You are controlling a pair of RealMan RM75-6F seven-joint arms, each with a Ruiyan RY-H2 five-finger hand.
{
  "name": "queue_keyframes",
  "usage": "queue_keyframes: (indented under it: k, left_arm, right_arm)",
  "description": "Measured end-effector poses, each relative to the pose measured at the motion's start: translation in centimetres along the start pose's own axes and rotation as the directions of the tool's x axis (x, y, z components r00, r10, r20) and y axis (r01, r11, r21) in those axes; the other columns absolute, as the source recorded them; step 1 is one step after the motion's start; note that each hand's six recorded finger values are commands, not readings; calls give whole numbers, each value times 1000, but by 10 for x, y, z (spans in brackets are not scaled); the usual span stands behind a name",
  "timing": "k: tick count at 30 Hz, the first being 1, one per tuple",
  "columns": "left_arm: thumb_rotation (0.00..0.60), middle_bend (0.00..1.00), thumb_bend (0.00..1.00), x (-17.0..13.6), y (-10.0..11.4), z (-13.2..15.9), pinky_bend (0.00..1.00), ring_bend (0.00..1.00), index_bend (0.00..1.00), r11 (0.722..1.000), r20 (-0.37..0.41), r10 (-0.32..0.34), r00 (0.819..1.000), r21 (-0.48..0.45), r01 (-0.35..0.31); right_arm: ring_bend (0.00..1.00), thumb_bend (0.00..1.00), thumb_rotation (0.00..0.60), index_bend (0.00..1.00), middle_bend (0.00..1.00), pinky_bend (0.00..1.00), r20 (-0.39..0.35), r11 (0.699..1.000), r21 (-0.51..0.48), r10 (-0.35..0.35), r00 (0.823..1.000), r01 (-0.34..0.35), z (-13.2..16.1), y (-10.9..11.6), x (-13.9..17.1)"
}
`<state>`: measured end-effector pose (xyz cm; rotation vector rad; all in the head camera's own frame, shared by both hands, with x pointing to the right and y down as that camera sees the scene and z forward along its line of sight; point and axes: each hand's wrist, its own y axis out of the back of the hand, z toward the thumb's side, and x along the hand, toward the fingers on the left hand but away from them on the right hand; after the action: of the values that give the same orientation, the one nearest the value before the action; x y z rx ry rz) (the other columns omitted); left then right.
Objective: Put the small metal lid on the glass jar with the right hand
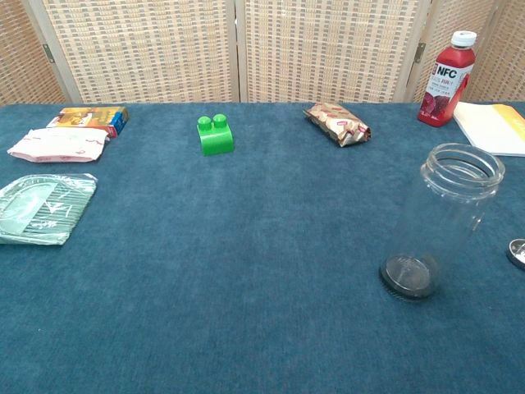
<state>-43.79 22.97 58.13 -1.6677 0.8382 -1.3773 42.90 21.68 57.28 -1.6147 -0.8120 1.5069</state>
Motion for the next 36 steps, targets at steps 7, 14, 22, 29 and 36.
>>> queue_keyframes:
  k: [7, 14, 22, 29, 36]
  left_arm:
    - [600, 0, 424, -2, -1, 3, 73, 0, 0, 1000, 6, -1, 1000, 10, 1]
    - [600, 0, 424, -3, 3, 0, 73, 0, 0, 1000, 2, 10, 1000, -7, -10]
    - [600, 0, 424, -2, 3, -1, 73, 0, 0, 1000, -3, 13, 1000, -4, -13]
    - [600, 0, 424, -1, 4, -1, 73, 0, 0, 1000, -6, 19, 1000, -6, -19]
    - [600, 0, 424, -3, 8, -2, 73, 0, 0, 999, -4, 32, 999, -17, -32]
  right_arm:
    - [0, 284, 600, 88, 0, 0, -4, 1000, -4, 13, 1000, -13, 1, -3, -1]
    - [0, 285, 600, 88, 0, 0, 2, 998, -16, 69, 998, -69, 0, -10, -11]
    - [0, 287, 600, 263, 0, 0, -8, 988, -55, 142, 990, -142, 0, -7, -34]
    - [0, 300, 600, 384, 0, 0, 1, 978, -116, 174, 985, -173, -4, -2, -58]
    - [0, 339, 600, 462, 0, 0, 20, 969, -109, 227, 974, -224, -7, -14, -72]
